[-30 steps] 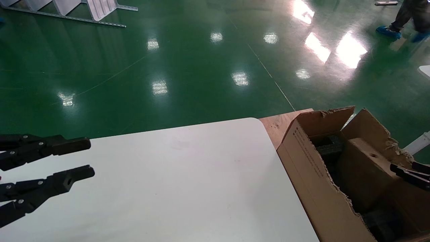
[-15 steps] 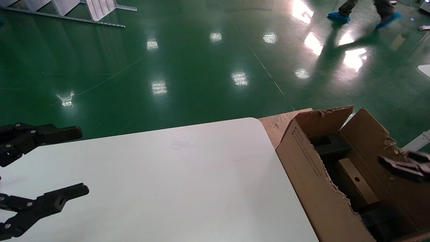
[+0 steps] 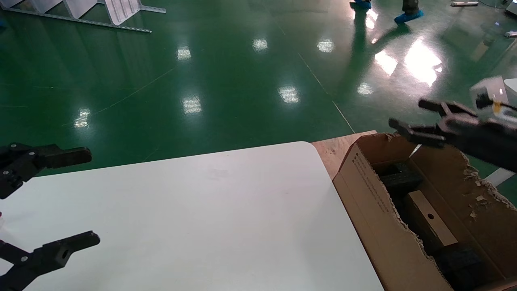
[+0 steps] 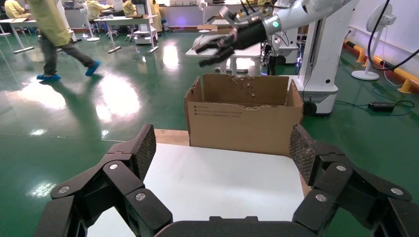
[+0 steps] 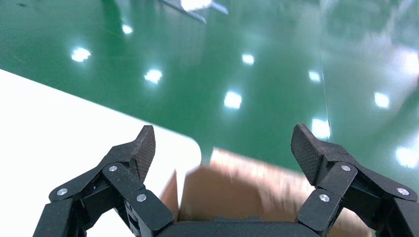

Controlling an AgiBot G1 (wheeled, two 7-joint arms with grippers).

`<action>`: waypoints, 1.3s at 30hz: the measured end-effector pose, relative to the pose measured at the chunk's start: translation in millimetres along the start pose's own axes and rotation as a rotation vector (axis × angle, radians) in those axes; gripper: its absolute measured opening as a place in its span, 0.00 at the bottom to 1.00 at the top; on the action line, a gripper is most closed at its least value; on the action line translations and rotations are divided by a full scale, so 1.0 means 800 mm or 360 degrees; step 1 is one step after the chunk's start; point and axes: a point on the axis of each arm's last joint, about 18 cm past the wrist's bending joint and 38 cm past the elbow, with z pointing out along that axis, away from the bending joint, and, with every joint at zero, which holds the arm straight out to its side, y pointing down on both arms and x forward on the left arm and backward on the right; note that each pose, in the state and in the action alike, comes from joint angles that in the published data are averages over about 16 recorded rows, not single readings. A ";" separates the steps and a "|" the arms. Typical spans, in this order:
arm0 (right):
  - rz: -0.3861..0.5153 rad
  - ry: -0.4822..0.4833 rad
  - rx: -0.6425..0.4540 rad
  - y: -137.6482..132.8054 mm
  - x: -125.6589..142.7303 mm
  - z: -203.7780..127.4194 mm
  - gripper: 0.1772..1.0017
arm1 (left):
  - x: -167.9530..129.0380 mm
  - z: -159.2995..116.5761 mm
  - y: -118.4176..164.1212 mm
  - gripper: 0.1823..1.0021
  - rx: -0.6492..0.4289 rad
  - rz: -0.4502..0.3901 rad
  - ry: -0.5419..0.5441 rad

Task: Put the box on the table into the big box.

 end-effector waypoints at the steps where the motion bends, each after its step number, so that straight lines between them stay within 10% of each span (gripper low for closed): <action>1: -0.0016 -0.0016 0.0018 -0.007 -0.002 0.005 0.99 | 0.000 0.000 0.000 0.93 0.0000 0.0000 0.0000; 39: -0.0219 -0.0520 0.0312 -0.087 -0.060 0.095 1.00 | 0.000 0.000 0.000 1.00 0.0000 0.0000 -0.0001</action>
